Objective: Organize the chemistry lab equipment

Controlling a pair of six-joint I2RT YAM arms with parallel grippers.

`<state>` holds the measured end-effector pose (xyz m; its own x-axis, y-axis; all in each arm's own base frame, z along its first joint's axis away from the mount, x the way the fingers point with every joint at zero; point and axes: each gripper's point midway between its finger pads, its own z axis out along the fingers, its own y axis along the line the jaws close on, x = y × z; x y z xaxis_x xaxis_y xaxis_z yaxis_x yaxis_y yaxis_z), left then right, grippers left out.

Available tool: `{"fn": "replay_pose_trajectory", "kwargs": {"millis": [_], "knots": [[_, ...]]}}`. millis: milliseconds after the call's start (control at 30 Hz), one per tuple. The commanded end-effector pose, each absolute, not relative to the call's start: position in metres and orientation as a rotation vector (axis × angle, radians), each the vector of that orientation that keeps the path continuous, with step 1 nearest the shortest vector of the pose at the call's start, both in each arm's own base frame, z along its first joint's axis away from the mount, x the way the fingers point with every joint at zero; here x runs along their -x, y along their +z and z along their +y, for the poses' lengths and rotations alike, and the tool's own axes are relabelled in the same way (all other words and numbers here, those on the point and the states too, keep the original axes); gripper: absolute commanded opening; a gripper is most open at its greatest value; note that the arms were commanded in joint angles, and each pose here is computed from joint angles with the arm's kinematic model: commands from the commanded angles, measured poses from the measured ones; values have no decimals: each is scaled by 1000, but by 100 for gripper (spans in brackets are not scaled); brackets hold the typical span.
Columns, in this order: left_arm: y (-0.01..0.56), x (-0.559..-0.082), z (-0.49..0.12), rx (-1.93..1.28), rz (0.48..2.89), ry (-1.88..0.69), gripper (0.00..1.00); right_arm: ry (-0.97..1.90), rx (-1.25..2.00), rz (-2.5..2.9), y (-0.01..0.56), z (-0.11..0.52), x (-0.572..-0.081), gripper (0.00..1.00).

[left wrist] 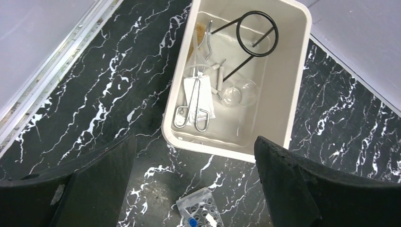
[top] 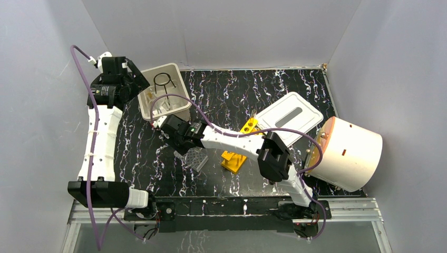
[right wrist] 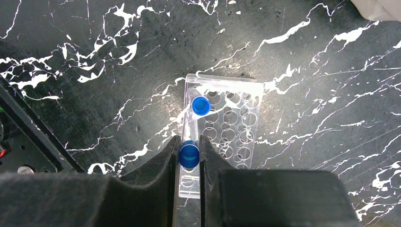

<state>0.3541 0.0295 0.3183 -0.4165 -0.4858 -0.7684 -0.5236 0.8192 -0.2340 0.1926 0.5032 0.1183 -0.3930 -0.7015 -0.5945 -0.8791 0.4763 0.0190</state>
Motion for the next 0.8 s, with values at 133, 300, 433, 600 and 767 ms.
{"fn": "replay_pose_trajectory", "kwargs": {"millis": [133, 300, 433, 600, 767], "knots": [[328, -349, 45, 747, 2045, 149, 95, 436, 1305, 2188, 130, 514, -200, 13], [327, -349, 45, 743, 2048, 153, 95, 416, 1311, 2197, 122, 517, -203, 17], [326, -350, 44, 740, 2053, 147, 96, 401, 1306, 2213, 118, 518, -204, 21], [324, -351, 43, 735, 2060, 142, 96, 391, 1293, 2227, 115, 520, -205, 28], [323, -352, 41, 732, 2067, 135, 96, 391, 1268, 2236, 117, 521, -207, 36]]}}
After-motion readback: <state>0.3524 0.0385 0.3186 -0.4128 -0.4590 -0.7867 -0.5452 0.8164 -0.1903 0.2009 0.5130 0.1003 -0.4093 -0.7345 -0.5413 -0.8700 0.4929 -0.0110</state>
